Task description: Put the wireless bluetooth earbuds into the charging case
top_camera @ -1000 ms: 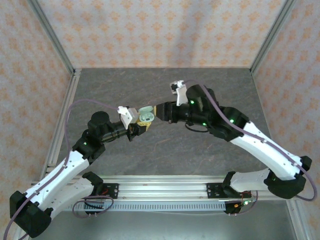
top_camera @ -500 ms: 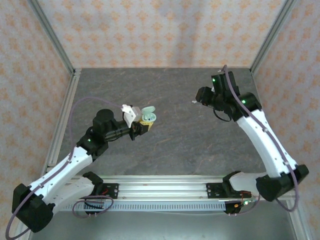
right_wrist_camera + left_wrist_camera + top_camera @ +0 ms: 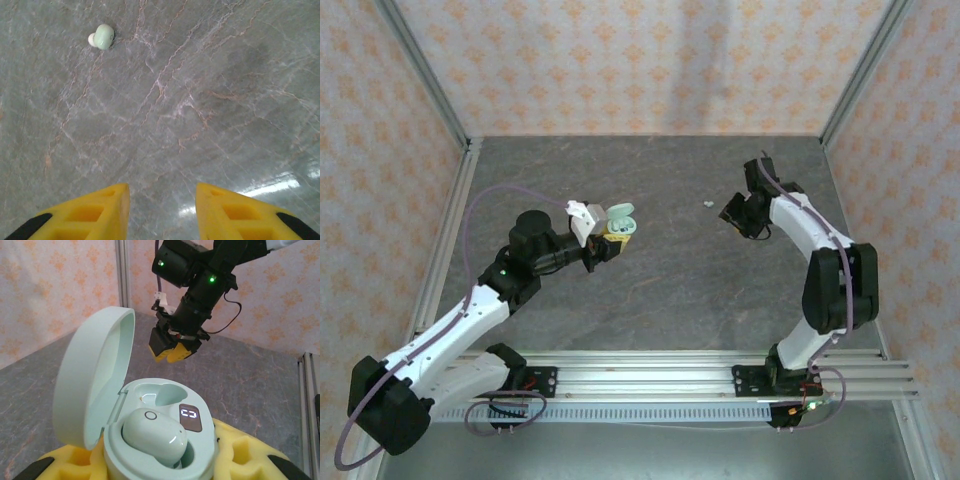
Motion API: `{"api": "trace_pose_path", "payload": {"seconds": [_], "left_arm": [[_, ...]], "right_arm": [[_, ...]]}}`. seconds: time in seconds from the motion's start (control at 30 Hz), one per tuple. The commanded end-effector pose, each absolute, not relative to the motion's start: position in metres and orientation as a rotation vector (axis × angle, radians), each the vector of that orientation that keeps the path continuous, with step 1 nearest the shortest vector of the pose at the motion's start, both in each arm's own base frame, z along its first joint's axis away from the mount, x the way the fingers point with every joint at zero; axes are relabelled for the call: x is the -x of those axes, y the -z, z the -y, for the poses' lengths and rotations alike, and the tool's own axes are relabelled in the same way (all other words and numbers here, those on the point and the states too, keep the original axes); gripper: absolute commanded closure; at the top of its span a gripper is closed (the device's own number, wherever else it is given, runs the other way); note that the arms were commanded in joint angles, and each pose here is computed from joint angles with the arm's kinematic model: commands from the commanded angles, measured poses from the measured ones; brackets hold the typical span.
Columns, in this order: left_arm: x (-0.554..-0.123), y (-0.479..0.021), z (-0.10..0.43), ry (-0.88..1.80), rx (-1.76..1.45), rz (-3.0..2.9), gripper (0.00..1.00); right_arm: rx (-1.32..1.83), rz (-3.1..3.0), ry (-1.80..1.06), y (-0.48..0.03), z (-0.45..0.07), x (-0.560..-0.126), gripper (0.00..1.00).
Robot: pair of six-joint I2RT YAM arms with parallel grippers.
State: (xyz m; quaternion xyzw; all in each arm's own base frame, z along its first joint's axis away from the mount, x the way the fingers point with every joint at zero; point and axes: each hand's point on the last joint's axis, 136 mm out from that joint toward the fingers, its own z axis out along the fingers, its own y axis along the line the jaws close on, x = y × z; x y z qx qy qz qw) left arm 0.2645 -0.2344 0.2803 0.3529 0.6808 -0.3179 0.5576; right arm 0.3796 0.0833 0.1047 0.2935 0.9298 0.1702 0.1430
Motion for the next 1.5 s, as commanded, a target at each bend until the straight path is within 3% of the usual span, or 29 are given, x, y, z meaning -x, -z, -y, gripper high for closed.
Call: {"api": "trace_pose_path", "payload": {"seconds": [0.0,0.33,0.77,1.47], "left_arm": [[-0.269,-0.308,0.234,0.727,-0.802,-1.533,0.93],[-0.277,-0.313,0.243,0.738,-0.840,-1.544,0.93],[-0.289,-0.313,0.244,0.715,-0.809,-1.545,0.93],[-0.286,-0.307,0.239,0.707,-0.787,-1.574,0.93]], "right_arm": [[-0.907,-2.607,-0.520,-0.096,-0.081,-0.403,0.64],[-0.978,-2.586,-0.488,-0.063,-0.076,-0.435,0.67],[-0.952,-2.581,-0.541,-0.059,-0.091,-0.493,0.64],[-0.876,-2.672,-0.527,-0.031,-0.123,-0.497,0.64]]}}
